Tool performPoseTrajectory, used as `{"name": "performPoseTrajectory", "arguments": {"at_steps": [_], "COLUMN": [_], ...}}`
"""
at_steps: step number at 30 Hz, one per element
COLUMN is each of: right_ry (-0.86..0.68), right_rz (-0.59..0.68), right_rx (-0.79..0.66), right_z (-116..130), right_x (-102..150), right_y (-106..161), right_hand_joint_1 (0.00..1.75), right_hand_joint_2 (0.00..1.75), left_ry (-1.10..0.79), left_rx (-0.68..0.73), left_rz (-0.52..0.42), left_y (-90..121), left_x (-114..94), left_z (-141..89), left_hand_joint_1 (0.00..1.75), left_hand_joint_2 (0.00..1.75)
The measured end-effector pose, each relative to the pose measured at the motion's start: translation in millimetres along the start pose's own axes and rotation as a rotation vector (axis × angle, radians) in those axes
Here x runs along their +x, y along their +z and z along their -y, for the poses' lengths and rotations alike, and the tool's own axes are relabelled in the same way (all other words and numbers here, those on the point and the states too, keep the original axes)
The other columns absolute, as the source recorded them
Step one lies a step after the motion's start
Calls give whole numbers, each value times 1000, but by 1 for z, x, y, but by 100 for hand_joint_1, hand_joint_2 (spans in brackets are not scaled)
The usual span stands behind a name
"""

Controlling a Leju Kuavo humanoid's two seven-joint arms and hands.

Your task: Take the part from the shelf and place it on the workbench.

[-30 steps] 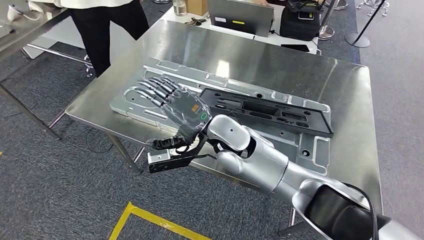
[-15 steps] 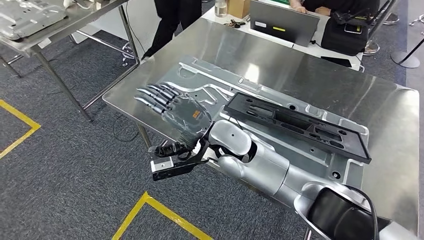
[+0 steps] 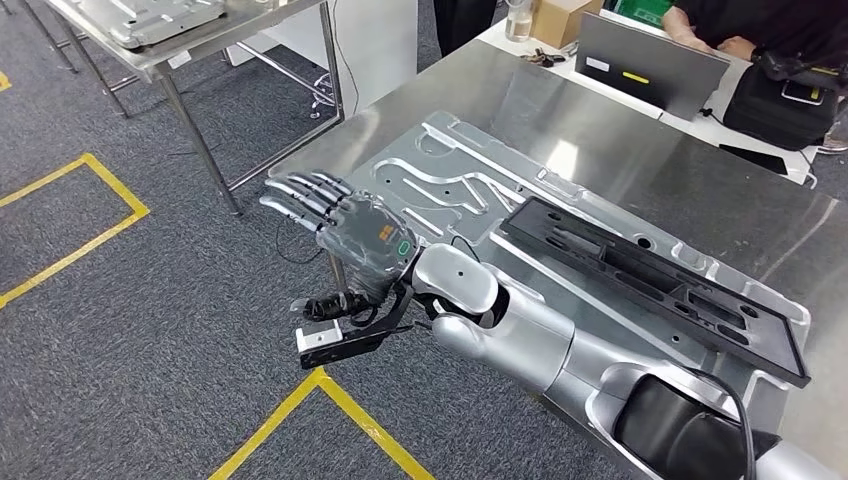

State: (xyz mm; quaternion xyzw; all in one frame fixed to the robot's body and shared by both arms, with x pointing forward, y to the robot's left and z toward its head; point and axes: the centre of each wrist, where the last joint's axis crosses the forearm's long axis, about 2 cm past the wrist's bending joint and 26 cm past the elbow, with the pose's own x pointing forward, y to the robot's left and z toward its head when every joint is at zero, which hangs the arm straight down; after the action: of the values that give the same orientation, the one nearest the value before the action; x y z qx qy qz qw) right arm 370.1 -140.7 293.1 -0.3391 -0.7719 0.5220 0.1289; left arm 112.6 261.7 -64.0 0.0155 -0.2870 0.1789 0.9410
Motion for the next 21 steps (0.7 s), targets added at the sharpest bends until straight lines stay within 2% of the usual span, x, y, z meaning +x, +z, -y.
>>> {"name": "performPoseTrajectory", "arguments": {"at_steps": [7,21], "right_ry": [-10,-54], "right_rz": [6,-7], "right_rx": [6,16], "right_z": [-3,-14], "right_x": [3,6], "right_y": [1,7], "right_hand_joint_1": [0,0], "right_hand_joint_2": [0,0], "left_ry": [9,11], "left_rx": [3,8], "left_rz": [14,0], "left_y": [-3,-5], "left_x": [5,2], "left_z": [-2,-4], "left_hand_joint_1": [0,0], "left_hand_joint_2": [175,175]}}
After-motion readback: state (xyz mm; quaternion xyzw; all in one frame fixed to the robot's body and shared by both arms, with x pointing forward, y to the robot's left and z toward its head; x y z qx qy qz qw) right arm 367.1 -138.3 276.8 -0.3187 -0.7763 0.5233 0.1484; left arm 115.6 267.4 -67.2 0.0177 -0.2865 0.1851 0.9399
